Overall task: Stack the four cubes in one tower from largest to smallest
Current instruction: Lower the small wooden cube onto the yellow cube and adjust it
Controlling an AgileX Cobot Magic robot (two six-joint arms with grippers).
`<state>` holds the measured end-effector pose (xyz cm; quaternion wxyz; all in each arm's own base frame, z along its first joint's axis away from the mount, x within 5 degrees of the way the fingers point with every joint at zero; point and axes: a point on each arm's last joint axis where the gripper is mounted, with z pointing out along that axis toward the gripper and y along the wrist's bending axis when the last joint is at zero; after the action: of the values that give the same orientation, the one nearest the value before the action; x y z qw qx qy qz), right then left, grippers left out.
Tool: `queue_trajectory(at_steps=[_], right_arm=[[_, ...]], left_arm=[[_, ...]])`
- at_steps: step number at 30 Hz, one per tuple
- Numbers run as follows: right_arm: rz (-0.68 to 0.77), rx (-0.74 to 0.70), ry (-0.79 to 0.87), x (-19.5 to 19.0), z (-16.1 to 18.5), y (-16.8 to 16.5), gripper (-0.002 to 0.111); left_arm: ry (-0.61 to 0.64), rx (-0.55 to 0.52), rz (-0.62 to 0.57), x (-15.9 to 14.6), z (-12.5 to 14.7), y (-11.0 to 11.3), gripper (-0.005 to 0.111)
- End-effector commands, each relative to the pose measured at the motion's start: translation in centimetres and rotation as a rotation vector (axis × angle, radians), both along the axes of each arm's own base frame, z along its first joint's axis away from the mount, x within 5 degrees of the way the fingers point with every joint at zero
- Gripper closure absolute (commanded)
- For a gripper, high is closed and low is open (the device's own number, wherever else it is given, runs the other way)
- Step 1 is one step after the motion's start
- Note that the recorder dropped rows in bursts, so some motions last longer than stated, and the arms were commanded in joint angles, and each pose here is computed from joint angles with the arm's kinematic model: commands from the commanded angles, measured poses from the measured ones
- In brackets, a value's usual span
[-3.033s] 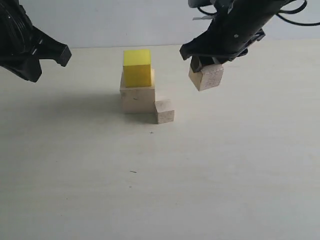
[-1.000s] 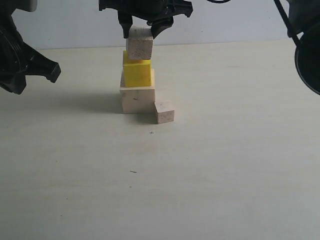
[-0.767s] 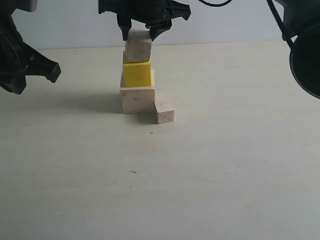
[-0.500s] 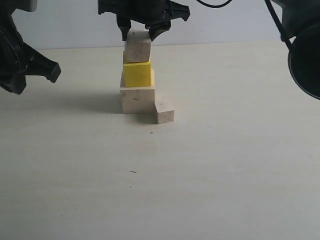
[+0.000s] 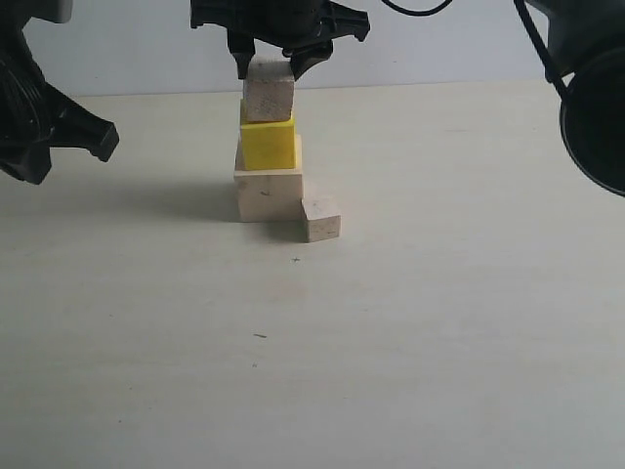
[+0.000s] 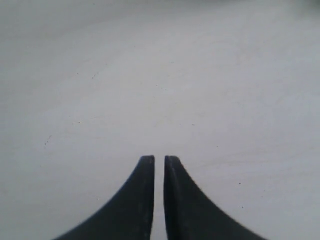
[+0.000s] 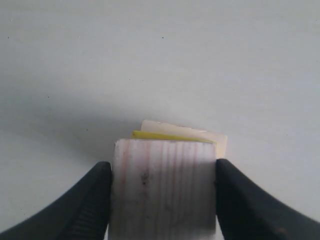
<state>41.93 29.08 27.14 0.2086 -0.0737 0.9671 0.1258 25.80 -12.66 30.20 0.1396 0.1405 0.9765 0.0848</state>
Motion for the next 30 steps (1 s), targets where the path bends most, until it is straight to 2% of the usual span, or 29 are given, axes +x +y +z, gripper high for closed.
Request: queue_trajectory(at_steps=[1, 7, 11, 30], right_arm=[[0.000, 0.007, -0.008, 0.04, 0.18, 0.05, 0.094], [0.002, 0.020, 0.006, -0.07, 0.17, 0.16, 0.064], [0.004, 0.040, 0.020, -0.19, 0.17, 0.33, 0.053], [-0.042, 0.016, 0.017, -0.09, 0.20, -0.05, 0.050]], left_arm=[[-0.005, -0.011, 0.013, -0.18, 0.17, 0.10, 0.097], [-0.005, -0.011, 0.013, -0.18, 0.17, 0.10, 0.097], [-0.005, -0.011, 0.013, -0.18, 0.17, 0.10, 0.097], [-0.005, -0.011, 0.013, -0.18, 0.17, 0.10, 0.097]])
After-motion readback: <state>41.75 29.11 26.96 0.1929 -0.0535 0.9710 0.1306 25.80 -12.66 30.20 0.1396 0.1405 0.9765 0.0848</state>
